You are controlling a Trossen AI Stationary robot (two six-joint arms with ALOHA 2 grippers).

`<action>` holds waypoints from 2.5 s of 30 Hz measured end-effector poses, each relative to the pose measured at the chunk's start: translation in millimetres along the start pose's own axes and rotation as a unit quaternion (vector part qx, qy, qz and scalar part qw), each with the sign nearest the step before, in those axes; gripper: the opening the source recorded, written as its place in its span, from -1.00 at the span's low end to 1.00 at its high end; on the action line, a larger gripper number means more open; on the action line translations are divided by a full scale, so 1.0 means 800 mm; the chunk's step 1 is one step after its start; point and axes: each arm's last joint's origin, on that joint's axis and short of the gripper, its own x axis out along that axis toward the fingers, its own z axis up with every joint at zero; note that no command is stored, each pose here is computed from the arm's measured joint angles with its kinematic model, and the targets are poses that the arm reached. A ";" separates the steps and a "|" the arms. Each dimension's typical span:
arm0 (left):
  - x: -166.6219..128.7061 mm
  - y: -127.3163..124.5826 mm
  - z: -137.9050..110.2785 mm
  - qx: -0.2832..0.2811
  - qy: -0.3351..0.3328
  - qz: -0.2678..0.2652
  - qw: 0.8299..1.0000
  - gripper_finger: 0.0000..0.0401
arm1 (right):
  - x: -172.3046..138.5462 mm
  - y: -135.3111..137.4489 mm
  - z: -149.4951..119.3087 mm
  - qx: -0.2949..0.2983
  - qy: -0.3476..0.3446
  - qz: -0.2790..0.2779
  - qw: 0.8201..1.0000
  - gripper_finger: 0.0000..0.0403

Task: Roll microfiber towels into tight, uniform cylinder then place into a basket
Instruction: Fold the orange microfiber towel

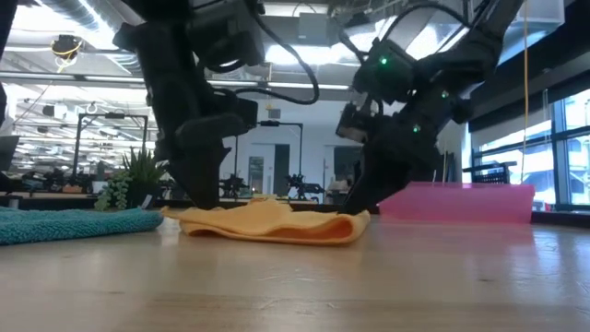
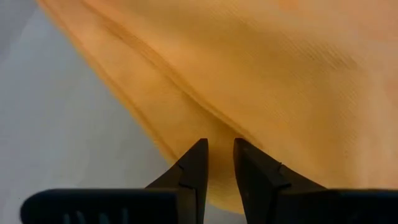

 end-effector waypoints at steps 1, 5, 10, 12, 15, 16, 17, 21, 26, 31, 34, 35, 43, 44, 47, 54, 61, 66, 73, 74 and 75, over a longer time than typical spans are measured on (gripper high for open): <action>0.000 -0.002 -0.001 -0.002 0.004 -0.006 1.000 -0.66 | 0.002 -0.002 -0.002 0.001 0.003 -0.005 1.000 -0.19; -0.002 -0.008 -0.006 -0.003 0.012 -0.018 1.000 -0.66 | 0.009 -0.009 -0.004 0.004 0.004 -0.020 1.000 -0.19; -0.004 -0.017 -0.009 0.002 0.008 -0.041 0.999 -0.66 | 0.009 -0.017 -0.004 0.009 0.002 -0.049 0.999 -0.19; -0.001 -0.021 -0.010 0.004 0.008 -0.053 0.999 -0.66 | 0.009 -0.020 -0.004 0.012 0.000 -0.054 0.998 -0.19; 0.004 -0.027 -0.012 0.008 0.007 -0.060 0.998 -0.66 | 0.008 -0.025 -0.004 0.016 -0.001 -0.059 0.998 -0.19; 0.007 -0.028 -0.012 0.009 0.004 -0.059 0.998 -0.66 | 0.008 -0.026 -0.004 0.016 -0.001 -0.060 0.998 -0.19; 0.006 -0.028 -0.012 0.009 0.004 -0.057 0.998 -0.66 | 0.008 -0.026 -0.004 0.011 -0.003 -0.060 0.998 -0.19; 0.006 -0.027 -0.010 0.010 -0.002 -0.053 0.999 -0.66 | 0.002 -0.026 -0.001 -0.008 -0.003 -0.074 0.997 -0.19; -0.015 -0.022 -0.007 0.010 -0.033 -0.035 0.999 -0.66 | -0.026 -0.023 0.018 -0.033 -0.025 -0.104 0.994 -0.19; -0.045 -0.024 -0.003 0.018 -0.057 -0.014 0.998 -0.66 | -0.054 -0.002 0.032 -0.064 -0.046 -0.088 0.993 -0.19; -0.059 -0.028 -0.006 0.038 -0.064 -0.011 0.997 -0.66 | -0.062 0.021 0.032 -0.113 -0.037 -0.067 0.991 -0.19; -0.062 -0.031 -0.007 0.043 -0.069 -0.013 0.997 -0.66 | -0.062 0.031 0.029 -0.137 -0.028 -0.055 0.989 -0.19; -0.082 -0.060 -0.031 0.074 -0.101 -0.028 0.992 -0.66 | -0.062 0.108 0.011 -0.309 -0.010 0.018 0.951 -0.19; -0.084 -0.064 -0.035 0.076 -0.105 -0.028 0.991 -0.66 | -0.062 0.114 0.009 -0.317 -0.009 0.024 0.948 -0.19; -0.090 -0.072 -0.046 0.078 -0.116 -0.034 0.990 -0.66 | -0.062 0.127 0.005 -0.328 -0.012 0.035 0.944 -0.19; -0.097 -0.081 -0.061 0.090 -0.137 -0.031 0.986 -0.66 | -0.032 0.132 -0.014 -0.329 0.012 0.041 0.943 -0.19; -0.097 -0.081 -0.061 0.092 -0.137 -0.029 0.986 -0.66 | -0.014 0.132 -0.021 -0.336 0.013 0.038 0.941 -0.19; -0.096 -0.081 -0.060 0.092 -0.138 -0.030 0.986 -0.66 | -0.005 0.133 -0.022 -0.338 0.004 0.037 0.941 -0.19; -0.097 -0.081 -0.060 0.092 -0.140 -0.032 0.985 -0.66 | 0.004 0.132 -0.025 -0.335 0.006 0.006 0.942 -0.21; -0.097 -0.081 -0.060 0.092 -0.140 -0.032 0.985 -0.66 | 0.004 0.132 -0.025 -0.332 0.006 0.005 0.943 -0.23; -0.097 -0.081 -0.060 0.092 -0.139 -0.032 0.985 -0.66 | 0.005 0.132 -0.025 -0.328 0.006 0.004 0.945 -0.26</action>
